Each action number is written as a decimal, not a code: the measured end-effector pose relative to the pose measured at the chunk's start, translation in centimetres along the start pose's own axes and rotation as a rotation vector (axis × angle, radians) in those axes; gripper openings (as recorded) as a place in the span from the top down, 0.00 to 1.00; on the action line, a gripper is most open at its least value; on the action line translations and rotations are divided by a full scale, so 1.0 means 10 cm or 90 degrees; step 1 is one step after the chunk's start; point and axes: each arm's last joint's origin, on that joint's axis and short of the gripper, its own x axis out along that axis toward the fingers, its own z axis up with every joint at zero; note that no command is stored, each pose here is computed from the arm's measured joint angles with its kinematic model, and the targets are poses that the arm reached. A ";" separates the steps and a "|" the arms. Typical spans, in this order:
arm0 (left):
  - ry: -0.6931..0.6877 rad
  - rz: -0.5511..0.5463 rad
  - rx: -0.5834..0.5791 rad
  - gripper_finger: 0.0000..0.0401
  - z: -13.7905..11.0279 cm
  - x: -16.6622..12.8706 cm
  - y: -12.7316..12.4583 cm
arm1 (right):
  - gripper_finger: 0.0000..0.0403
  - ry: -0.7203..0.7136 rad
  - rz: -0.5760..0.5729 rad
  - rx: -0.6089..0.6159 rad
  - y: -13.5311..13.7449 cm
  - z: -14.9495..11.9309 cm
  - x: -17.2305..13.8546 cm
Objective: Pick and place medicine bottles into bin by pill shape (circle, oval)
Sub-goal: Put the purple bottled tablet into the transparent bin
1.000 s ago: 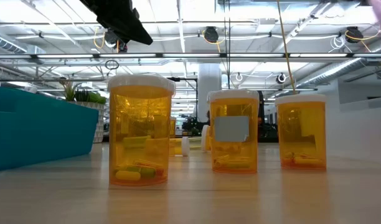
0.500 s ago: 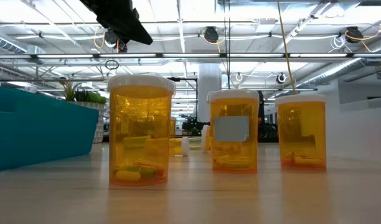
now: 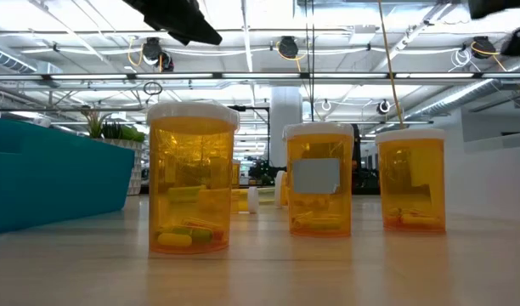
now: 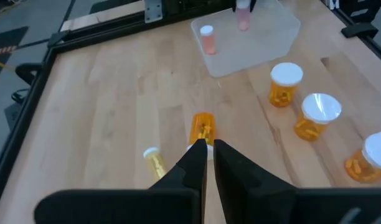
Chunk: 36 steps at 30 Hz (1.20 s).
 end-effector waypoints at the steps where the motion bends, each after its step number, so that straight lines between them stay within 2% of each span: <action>1: 0.000 0.000 0.003 0.92 0.00 0.00 0.00 | 0.71 0.000 0.005 0.001 0.00 -0.01 0.04; 8: 0.002 0.012 -0.011 0.92 -0.01 0.00 0.06 | 0.71 0.007 0.013 0.009 -0.04 -0.10 0.28; 24: 0.000 0.007 -0.015 0.92 -0.01 0.00 0.06 | 0.71 0.009 -0.020 0.040 -0.18 -0.17 0.53; 36: 0.000 0.007 -0.014 0.92 -0.01 0.00 0.06 | 0.71 -0.014 0.012 0.033 -0.20 -0.15 0.45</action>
